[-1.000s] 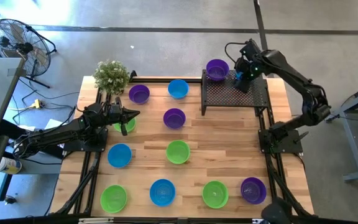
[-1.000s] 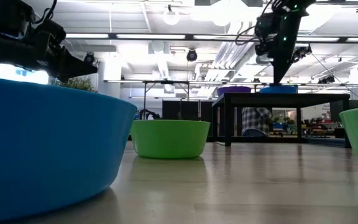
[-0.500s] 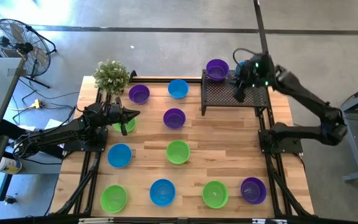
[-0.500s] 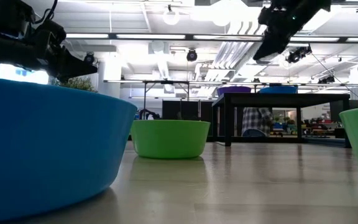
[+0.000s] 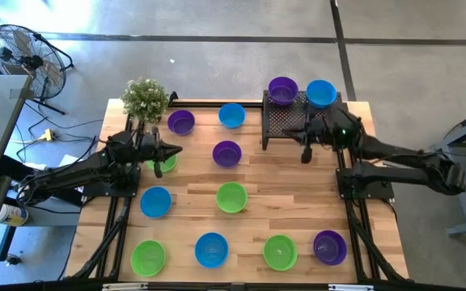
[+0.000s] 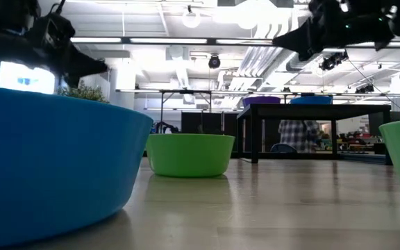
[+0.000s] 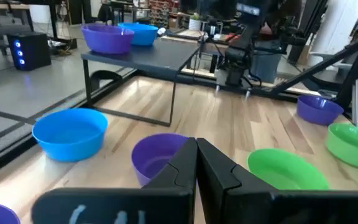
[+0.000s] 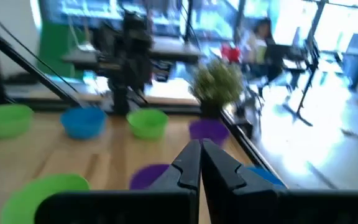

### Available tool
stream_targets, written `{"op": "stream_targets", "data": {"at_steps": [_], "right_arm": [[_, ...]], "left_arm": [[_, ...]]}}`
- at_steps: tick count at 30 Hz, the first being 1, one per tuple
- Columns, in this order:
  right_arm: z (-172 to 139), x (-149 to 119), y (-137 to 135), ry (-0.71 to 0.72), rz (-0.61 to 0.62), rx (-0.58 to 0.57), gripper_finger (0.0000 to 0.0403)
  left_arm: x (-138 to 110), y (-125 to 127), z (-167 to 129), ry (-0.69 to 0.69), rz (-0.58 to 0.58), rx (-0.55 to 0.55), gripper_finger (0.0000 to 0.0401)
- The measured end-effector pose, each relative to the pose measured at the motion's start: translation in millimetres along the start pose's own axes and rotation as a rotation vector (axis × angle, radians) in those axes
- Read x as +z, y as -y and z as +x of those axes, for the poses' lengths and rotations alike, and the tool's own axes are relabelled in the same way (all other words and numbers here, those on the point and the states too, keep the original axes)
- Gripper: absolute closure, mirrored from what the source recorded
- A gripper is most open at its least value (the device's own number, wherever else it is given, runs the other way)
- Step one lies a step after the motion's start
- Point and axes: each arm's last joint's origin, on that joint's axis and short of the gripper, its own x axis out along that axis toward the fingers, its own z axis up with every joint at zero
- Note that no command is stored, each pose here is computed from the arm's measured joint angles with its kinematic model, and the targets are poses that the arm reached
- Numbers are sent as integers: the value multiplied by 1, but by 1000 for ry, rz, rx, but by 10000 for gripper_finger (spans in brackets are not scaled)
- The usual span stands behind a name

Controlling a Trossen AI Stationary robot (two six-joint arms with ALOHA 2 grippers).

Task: Pick & Place Mini bowls
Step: Put the green bowl on the shelf

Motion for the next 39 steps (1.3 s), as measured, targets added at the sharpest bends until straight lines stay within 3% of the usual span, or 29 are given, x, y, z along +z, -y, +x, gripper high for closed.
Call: {"op": "stream_targets", "data": {"at_steps": [8,19,32,39], "right_arm": [[-4,-29,-24,84,-17,-37,402],[-6,-38,-42,115,-41,-22,401],[-5,-34,-58,140,-56,49,402],[-6,-34,-63,140,-55,47,402]], "left_arm": [[26,1,3,-161,-13,23,400],[26,11,30,-529,-112,234,395],[6,19,60,-940,-272,465,245],[-12,17,72,-1037,-282,541,224]]}}
